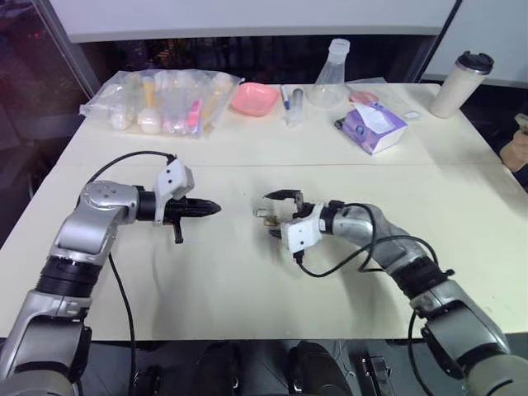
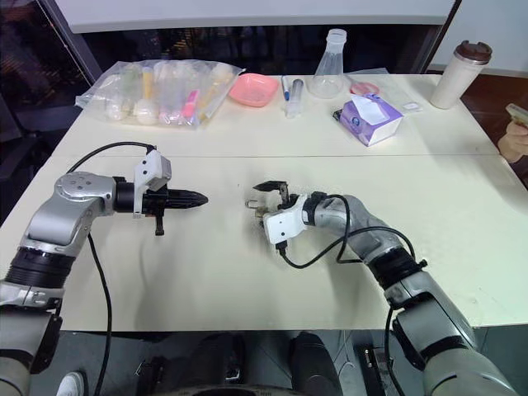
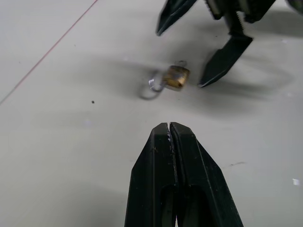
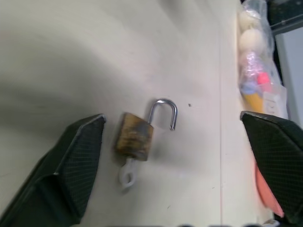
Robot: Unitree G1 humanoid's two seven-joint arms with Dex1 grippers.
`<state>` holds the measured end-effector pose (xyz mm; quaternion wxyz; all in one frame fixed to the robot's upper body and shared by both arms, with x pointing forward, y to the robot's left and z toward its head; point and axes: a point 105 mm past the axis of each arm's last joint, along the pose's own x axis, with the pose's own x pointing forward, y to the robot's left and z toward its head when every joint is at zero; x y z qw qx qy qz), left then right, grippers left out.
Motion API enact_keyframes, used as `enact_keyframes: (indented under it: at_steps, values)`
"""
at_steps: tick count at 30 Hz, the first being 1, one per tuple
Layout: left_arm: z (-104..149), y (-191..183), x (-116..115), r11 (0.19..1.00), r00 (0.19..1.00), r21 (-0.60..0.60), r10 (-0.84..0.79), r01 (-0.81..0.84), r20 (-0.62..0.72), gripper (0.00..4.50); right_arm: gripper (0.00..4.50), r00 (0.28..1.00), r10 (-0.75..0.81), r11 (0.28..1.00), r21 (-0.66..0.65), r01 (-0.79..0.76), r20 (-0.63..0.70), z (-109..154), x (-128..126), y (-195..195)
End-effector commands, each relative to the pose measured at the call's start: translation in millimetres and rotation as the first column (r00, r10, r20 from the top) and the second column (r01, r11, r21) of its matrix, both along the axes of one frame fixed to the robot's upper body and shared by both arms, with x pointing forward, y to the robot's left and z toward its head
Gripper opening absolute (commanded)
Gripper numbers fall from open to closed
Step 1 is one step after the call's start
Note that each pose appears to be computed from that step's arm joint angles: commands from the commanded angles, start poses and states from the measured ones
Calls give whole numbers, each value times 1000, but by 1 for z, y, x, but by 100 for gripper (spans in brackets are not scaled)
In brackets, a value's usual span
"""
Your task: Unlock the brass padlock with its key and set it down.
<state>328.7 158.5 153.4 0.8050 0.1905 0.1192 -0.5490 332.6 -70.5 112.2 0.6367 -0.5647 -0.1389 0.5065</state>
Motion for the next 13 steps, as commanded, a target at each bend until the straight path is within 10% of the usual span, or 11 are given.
enact_keyframes:
  at_steps: [1,13]
  values:
    - [14,-1,-7,1000,999,-14,-28,28,36,0,447,998,-30,999,12,31,-49,16,-10,-15]
    - [18,-2,-23,998,999,-52,-18,20,27,0,447,902,-254,941,125,314,-349,61,-36,-66]
